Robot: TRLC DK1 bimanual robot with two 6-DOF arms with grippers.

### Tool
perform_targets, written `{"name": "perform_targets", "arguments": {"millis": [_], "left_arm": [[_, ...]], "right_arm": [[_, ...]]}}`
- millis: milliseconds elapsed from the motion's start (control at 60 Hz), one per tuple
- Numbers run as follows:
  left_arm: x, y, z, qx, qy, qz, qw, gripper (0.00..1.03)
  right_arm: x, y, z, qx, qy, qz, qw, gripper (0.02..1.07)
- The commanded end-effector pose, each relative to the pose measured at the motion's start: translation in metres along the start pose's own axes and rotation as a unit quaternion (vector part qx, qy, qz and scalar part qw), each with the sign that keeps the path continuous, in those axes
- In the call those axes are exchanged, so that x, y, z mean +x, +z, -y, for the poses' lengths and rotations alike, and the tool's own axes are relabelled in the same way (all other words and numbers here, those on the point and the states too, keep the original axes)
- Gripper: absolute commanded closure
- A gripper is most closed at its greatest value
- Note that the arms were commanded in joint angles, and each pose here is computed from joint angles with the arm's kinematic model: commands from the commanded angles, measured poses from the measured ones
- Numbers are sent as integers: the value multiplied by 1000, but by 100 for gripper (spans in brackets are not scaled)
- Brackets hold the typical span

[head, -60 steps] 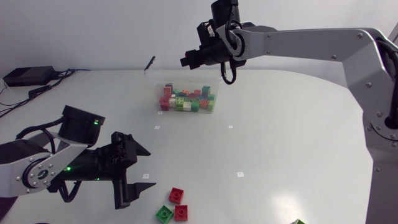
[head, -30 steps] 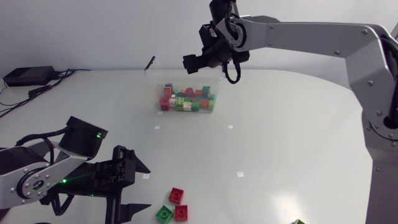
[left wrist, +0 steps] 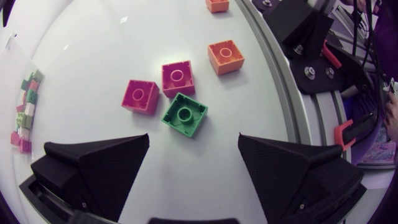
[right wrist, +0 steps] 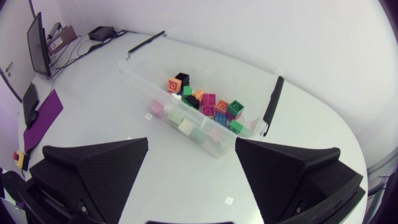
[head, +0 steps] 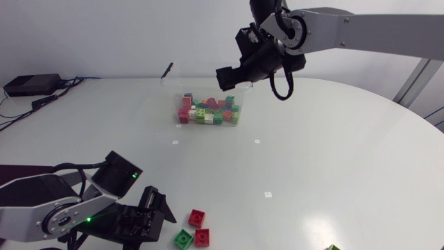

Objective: Place the duplo bricks in the container

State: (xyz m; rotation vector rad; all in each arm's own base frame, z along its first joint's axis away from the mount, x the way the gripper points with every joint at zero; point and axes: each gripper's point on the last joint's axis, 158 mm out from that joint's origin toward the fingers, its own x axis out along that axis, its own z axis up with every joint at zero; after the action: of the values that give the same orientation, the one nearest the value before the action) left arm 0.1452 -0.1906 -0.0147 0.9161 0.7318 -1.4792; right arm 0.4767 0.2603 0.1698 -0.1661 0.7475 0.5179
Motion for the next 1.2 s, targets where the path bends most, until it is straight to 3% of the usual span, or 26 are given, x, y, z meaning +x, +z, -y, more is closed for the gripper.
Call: {"name": "perform_targets", "arguments": {"millis": [0,383,750,967,1050,1183], "left_arm": [[8,-3,11,28,-27,-8,999,4],[30,5,-13,57,-48,-15,997,4],[33,10,-7,120,-62,-10,991,4],[38,11,-7,99,-79,-18,992,4],[40,9,-10,63,-84,-27,994,4],[35,8,-8,58,-87,-30,994,4]], "right_arm": [[-8,-26,-13,-23,6,-25,999,6],[-21,-131,-58,-122,46,-103,986,6],[-34,-187,-75,-165,72,-134,974,6],[-39,-219,-87,-181,87,-152,968,6],[-40,-222,-87,-182,88,-152,967,6],[-43,-221,-90,-184,90,-148,968,6]]}}
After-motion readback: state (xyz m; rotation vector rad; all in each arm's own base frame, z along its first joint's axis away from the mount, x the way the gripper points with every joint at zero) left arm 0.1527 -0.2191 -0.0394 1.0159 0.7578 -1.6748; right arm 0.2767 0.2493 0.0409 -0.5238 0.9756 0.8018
